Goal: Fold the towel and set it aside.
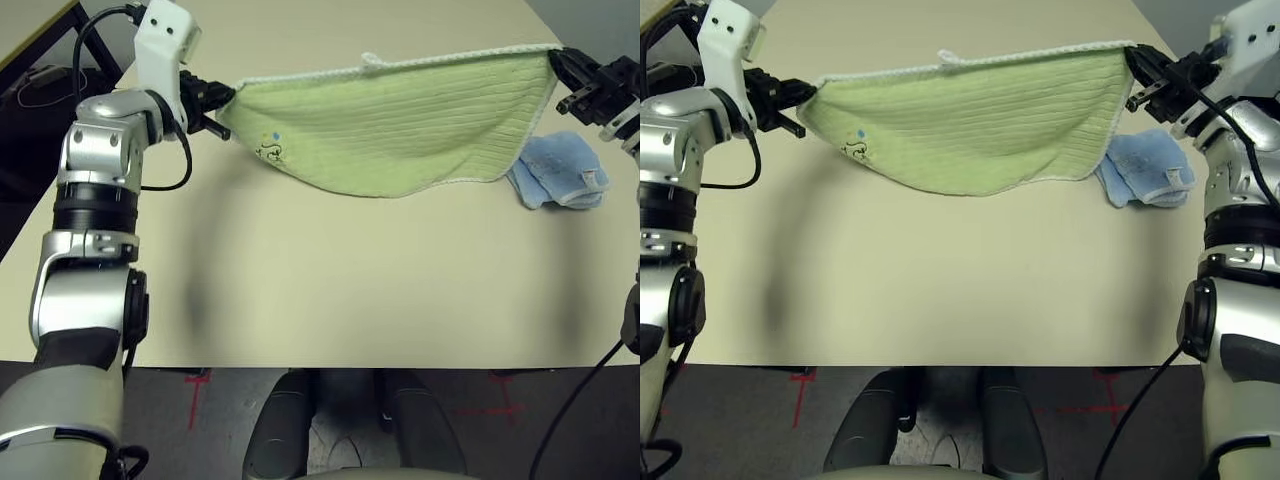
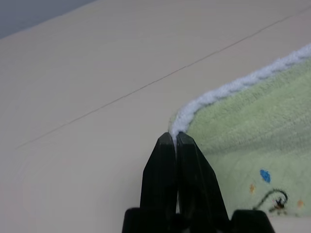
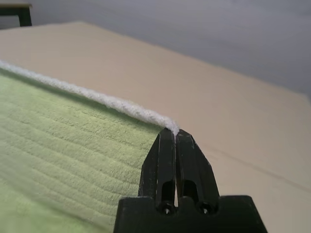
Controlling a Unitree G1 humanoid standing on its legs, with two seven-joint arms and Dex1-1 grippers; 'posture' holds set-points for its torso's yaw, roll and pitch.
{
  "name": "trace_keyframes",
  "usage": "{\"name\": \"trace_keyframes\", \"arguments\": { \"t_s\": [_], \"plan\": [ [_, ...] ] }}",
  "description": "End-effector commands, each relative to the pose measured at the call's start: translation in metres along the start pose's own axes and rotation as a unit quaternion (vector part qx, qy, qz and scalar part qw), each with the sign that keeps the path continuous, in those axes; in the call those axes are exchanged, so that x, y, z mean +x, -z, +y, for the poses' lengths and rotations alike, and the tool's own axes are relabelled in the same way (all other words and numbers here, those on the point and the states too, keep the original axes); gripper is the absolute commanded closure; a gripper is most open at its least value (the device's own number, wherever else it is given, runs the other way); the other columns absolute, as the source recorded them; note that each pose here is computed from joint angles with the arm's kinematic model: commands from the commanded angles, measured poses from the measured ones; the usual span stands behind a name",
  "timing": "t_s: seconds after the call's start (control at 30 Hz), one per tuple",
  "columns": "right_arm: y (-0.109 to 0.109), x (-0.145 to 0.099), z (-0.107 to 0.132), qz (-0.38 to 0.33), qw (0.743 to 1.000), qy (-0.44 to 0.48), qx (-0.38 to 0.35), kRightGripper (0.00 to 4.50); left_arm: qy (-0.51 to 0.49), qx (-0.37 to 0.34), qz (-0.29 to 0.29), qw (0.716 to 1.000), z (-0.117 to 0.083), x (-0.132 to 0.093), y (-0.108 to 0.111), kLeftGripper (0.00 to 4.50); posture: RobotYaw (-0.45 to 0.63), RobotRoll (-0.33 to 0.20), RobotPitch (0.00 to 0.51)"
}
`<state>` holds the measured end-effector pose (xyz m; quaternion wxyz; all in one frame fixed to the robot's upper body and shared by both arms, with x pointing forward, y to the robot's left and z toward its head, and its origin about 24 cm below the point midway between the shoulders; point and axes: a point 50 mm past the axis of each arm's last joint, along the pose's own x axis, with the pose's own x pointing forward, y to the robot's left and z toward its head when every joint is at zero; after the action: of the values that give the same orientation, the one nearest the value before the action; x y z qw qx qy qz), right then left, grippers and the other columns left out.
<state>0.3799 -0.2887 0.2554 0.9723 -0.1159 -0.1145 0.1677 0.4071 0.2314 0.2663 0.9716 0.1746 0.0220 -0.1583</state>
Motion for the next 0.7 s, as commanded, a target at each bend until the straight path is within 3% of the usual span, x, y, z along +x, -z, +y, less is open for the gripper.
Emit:
{"name": "trace_keyframes", "arguments": {
  "t_s": [0.03, 0.17, 0.47, 0.7],
  "plan": [
    [0.003, 0.007, -0.003, 0.023, 0.999, 0.047, 0.006, 4.5, -0.066, 0.021, -0.002, 0.998, 0.009, 0.005, -0.002, 4.44, 0.08, 0.0, 0.244],
    [-0.005, 0.019, -0.003, 0.023, 0.995, 0.093, -0.01, 4.5, -0.133, 0.045, -0.036, 0.989, 0.011, 0.01, -0.025, 4.44, 0.09, 0.0, 0.245],
    [-0.043, 0.016, -0.018, -0.09, 0.985, 0.147, -0.005, 4.5, -0.206, 0.073, -0.15, 0.964, 0.021, -0.001, -0.082, 4.44, 0.08, 0.0, 0.245],
    [-0.051, 0.005, -0.024, -0.168, 0.972, 0.166, 0.002, 4.5, -0.218, 0.071, -0.187, 0.955, 0.026, -0.007, -0.08, 4.44, 0.08, 0.0, 0.258]
  ]
}}
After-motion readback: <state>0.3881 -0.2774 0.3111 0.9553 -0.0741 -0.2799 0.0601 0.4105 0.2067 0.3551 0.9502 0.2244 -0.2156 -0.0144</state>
